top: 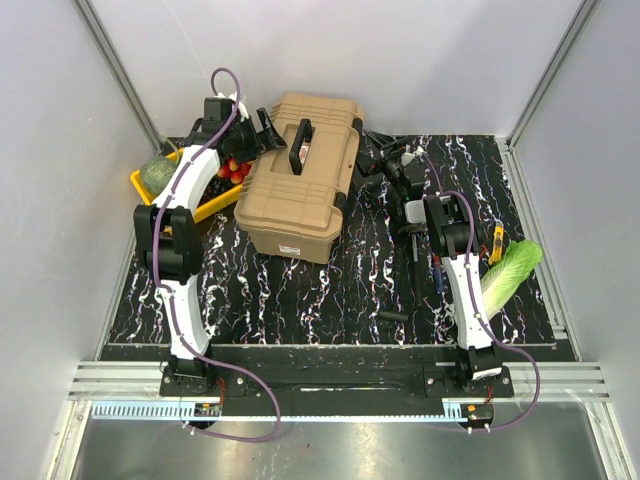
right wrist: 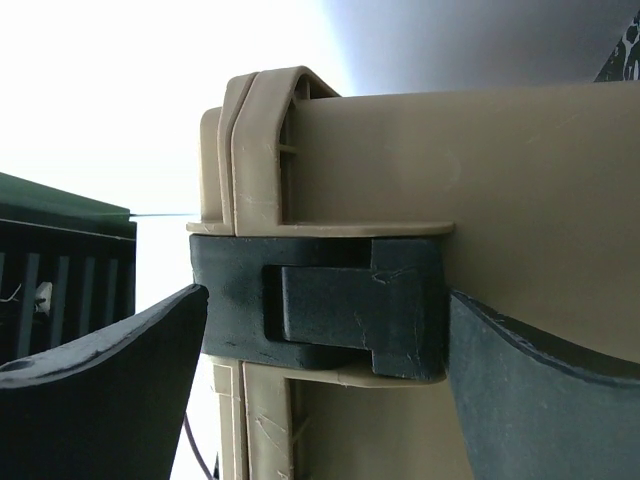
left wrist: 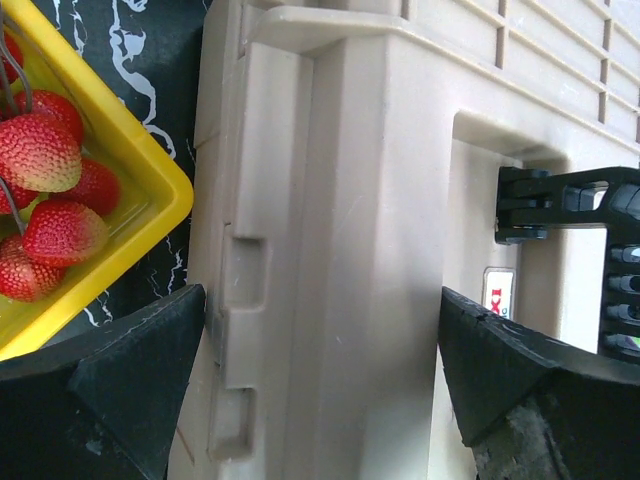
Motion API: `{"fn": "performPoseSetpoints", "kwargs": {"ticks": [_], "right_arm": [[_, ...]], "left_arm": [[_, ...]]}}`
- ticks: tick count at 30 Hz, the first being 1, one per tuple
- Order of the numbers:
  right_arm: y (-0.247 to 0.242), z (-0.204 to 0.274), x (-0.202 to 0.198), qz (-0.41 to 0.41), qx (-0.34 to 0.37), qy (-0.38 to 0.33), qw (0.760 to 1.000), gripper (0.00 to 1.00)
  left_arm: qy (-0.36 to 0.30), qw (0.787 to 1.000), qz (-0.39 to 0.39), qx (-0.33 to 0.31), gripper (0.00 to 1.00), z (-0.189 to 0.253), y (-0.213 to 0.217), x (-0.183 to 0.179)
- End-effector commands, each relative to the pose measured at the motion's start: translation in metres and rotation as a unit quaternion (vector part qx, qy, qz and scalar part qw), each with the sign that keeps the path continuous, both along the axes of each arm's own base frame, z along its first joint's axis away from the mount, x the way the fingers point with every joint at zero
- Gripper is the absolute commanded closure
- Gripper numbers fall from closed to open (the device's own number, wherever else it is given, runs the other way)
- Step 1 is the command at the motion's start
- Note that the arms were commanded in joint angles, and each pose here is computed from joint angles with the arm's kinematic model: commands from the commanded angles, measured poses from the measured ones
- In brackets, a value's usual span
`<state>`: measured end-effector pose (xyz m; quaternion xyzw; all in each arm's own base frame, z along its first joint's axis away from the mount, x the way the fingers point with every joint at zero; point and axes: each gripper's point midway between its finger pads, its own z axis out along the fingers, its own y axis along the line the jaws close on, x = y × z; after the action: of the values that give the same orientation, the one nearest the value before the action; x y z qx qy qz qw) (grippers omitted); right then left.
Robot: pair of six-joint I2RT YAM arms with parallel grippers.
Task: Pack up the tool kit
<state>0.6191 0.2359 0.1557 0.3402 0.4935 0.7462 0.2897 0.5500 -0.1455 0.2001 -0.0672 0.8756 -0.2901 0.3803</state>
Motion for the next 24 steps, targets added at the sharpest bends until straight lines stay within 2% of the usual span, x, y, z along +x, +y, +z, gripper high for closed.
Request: {"fn": "performPoseSetpoints", "kwargs": {"ticks": [1,4,11,14,20,24], "right_arm": [[-0.002,0.074,-0.022,-0.007,0.053,-0.131,0.99,0.01],[-0.008,0.085,-0.031,-0.028,0.064,-0.17,0.983,0.01],[0.01,0.101,-0.042,-0.004,0.022,-0.222,0.975,0.02],[0.008,0.097,-0.04,-0.01,0.024,-0.213,0.977,0.13],[0.007,0.101,-0.041,-0.016,0.02,-0.208,0.978,0.47],[0.01,0.104,-0.042,-0.012,0.006,-0.21,0.978,0.55]], "left_arm": [[-0.05,0.997,-0.03,-0.043,0.01,0.035,-0.013,0.008],[-0.046,0.997,-0.032,-0.052,0.01,0.033,-0.016,0.007],[-0.04,0.997,-0.035,-0.057,0.01,0.029,-0.018,0.008],[-0.035,0.997,-0.036,-0.058,0.01,0.027,-0.019,0.007],[-0.031,0.998,-0.036,-0.047,0.01,0.022,-0.02,0.006],[-0.03,0.998,-0.041,-0.042,0.01,0.02,-0.022,0.004]]}}
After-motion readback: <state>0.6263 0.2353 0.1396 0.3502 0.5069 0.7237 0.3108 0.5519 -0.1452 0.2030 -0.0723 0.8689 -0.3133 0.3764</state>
